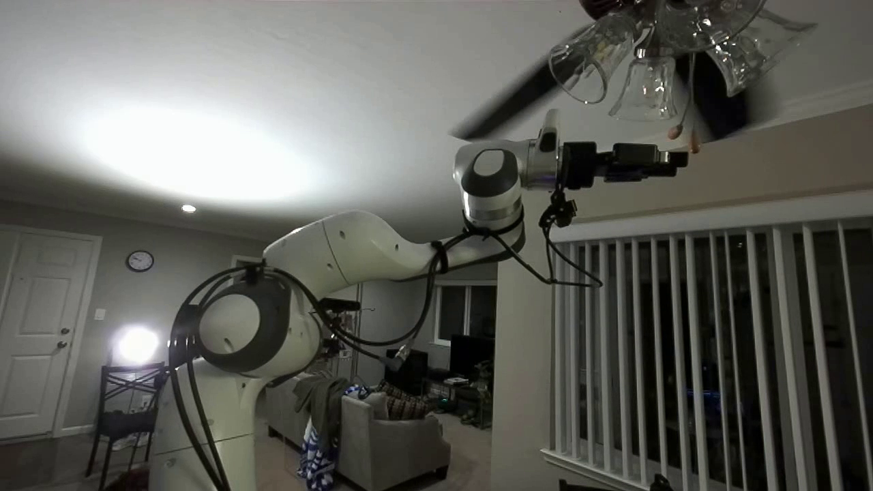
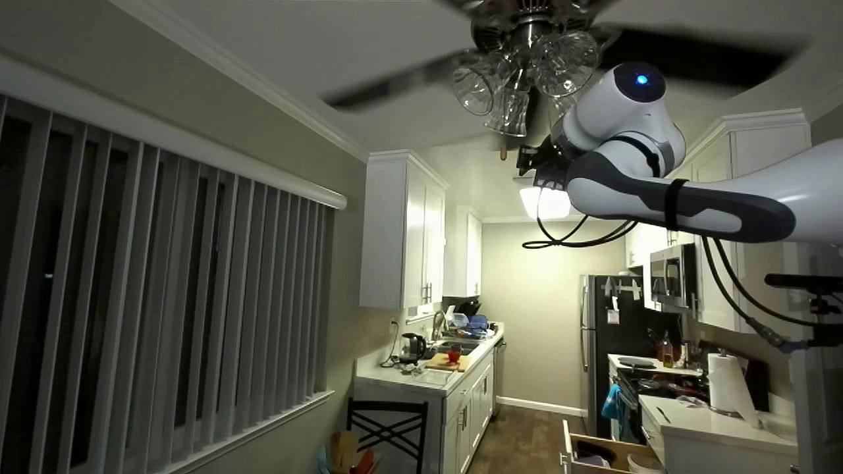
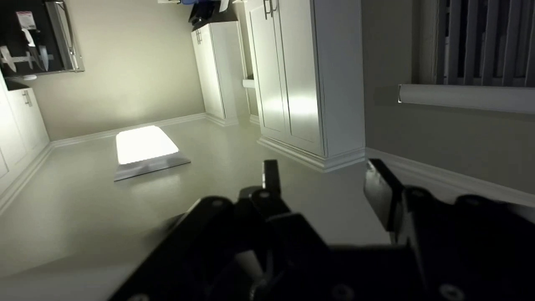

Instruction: Pull the longer cord of the ceiling lamp

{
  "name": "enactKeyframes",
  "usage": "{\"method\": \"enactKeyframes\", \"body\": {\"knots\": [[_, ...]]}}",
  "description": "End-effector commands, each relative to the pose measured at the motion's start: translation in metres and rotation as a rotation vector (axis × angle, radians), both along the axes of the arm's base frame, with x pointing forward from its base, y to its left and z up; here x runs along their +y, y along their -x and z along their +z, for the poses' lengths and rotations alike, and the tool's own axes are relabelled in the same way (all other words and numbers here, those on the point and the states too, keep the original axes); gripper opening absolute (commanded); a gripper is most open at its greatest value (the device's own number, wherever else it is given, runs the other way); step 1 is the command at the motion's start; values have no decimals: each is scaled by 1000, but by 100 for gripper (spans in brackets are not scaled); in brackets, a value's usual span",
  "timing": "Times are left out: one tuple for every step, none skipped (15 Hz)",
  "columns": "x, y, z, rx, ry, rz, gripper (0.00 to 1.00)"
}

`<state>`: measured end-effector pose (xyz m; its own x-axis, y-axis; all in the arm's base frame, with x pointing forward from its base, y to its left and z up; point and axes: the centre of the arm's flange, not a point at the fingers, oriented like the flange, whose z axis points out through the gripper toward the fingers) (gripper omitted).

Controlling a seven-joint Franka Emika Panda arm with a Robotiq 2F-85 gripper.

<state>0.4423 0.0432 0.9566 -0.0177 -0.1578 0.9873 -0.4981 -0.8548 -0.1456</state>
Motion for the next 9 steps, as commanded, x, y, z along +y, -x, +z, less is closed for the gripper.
{"method": "enactKeyframes", "body": {"knots": [[-3, 5, -2, -5, -29, 9, 87], [-5, 6, -2, -1, -32, 13, 93], [-8, 7, -5, 10, -44, 20, 98], [-11, 8, -7, 17, -52, 24, 100], [-14, 8, -12, 30, -63, 30, 100], [-18, 7, -15, 40, -71, 36, 100], [-22, 5, -19, 54, -82, 42, 100], [-25, 3, -21, 64, -89, 46, 100], [-19, 1, -12, 43, -82, 52, 100]]}}
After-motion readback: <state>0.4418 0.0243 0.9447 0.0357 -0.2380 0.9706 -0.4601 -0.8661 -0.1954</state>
